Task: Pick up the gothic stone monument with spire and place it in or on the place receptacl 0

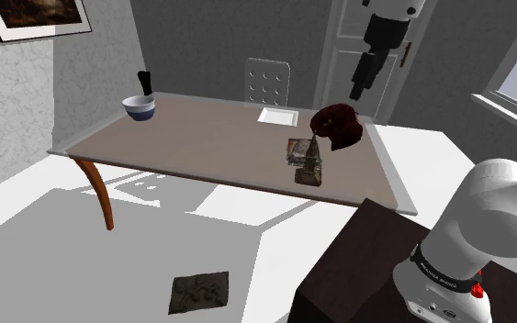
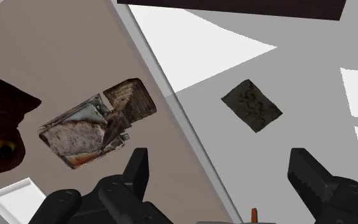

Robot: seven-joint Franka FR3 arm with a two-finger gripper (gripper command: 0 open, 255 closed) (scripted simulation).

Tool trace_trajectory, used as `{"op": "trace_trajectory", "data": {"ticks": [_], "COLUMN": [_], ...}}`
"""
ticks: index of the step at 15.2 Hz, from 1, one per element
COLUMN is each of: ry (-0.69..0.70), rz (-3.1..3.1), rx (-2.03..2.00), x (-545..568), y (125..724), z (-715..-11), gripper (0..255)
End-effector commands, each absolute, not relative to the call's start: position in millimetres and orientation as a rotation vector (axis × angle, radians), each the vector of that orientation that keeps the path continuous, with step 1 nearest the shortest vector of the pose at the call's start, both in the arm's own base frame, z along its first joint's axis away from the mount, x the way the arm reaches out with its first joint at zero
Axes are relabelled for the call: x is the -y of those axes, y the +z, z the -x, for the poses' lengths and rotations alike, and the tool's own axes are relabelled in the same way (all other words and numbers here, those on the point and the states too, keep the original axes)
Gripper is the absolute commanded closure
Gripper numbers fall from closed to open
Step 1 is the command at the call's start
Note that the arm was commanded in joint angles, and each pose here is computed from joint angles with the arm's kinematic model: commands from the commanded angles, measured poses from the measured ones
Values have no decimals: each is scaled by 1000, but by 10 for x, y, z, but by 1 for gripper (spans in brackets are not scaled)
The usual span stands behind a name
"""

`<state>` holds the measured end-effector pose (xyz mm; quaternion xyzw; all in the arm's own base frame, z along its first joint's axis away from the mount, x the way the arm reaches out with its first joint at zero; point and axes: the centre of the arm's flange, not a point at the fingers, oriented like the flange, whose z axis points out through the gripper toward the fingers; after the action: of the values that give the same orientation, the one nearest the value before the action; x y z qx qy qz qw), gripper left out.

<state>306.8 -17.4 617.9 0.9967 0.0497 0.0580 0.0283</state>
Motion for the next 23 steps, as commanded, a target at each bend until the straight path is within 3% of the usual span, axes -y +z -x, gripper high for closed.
{"op": "trace_trajectory", "data": {"ticks": [1, 23], "ry": [179, 242], "rz": [-3076, -3092], "rx": [-153, -619], "x": [174, 1907], "y": [6179, 3949], "z": [-3068, -4007], "gripper": [0, 0]}}
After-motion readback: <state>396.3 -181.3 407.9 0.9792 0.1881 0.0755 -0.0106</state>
